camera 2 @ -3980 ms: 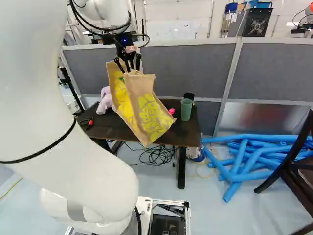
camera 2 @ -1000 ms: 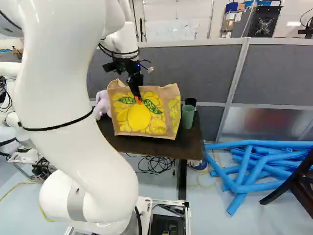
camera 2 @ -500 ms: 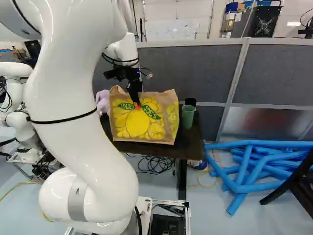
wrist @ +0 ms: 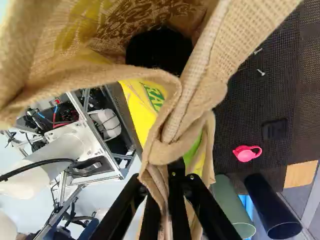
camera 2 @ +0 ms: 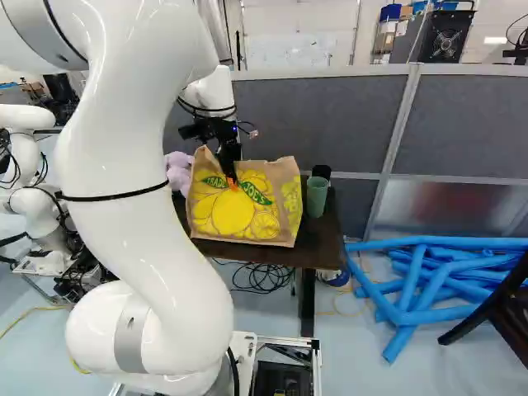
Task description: Pick up the bag on the ground and place it on the table
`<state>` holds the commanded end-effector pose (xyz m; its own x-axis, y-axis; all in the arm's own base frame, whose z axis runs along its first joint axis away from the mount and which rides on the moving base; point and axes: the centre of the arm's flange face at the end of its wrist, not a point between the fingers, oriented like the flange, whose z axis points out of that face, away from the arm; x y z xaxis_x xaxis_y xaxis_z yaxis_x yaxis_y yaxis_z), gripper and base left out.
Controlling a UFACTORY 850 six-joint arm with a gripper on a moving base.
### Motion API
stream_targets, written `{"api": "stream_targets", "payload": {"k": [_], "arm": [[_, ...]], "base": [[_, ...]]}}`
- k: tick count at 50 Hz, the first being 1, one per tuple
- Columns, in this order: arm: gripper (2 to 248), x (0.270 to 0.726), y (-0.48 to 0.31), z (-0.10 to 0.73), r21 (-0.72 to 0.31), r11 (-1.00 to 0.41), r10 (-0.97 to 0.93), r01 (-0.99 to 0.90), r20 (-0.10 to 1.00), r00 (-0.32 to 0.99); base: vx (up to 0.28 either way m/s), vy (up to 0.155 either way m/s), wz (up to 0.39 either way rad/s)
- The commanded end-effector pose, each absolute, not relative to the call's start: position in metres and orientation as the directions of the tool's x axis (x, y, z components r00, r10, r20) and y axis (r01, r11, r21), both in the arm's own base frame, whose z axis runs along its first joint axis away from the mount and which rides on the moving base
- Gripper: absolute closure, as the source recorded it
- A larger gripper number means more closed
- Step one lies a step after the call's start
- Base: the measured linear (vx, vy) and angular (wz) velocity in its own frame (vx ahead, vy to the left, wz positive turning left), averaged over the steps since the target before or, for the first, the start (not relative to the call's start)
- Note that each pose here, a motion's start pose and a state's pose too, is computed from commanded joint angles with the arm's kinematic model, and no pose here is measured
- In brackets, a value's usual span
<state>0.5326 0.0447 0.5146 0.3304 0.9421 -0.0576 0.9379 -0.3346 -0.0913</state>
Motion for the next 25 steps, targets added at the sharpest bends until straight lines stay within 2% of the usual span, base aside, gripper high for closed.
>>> {"api": "stream_targets", "payload": {"k": [3,4,8,9,14,15,19,20,24,25], "arm": [[229,0.5326,0.0447,0.5146,-0.091,-0.335,0.942,0.938,-0.058,0.330],[212,0.5326,0.0447,0.5146,-0.091,-0.335,0.942,0.938,-0.058,0.330],[212,0.5326,0.0447,0.5146,-0.091,-0.335,0.942,0.938,-0.058,0.330],[178,0.5326,0.0447,0.5146,-0.091,-0.335,0.942,0.938,-0.058,0.330],[178,0.5326,0.0447,0.5146,-0.091,-0.335,0.942,0.938,-0.058,0.330],[142,0.5326,0.0447,0.5146,-0.091,-0.335,0.942,0.938,-0.058,0.330],[142,0.5326,0.0447,0.5146,-0.091,-0.335,0.942,0.938,-0.058,0.330],[107,0.5326,0.0447,0.5146,-0.091,-0.335,0.942,0.938,-0.058,0.330],[107,0.5326,0.0447,0.5146,-0.091,-0.335,0.942,0.938,-0.058,0.330],[71,0.5326,0.0447,0.5146,-0.091,-0.335,0.942,0.938,-0.058,0.330]], "base": [[0.000,0.000,0.000],[0.000,0.000,0.000],[0.000,0.000,0.000],[0.000,0.000,0.000],[0.000,0.000,0.000],[0.000,0.000,0.000],[0.000,0.000,0.000],[0.000,0.000,0.000],[0.000,0.000,0.000],[0.000,0.000,0.000]]}}
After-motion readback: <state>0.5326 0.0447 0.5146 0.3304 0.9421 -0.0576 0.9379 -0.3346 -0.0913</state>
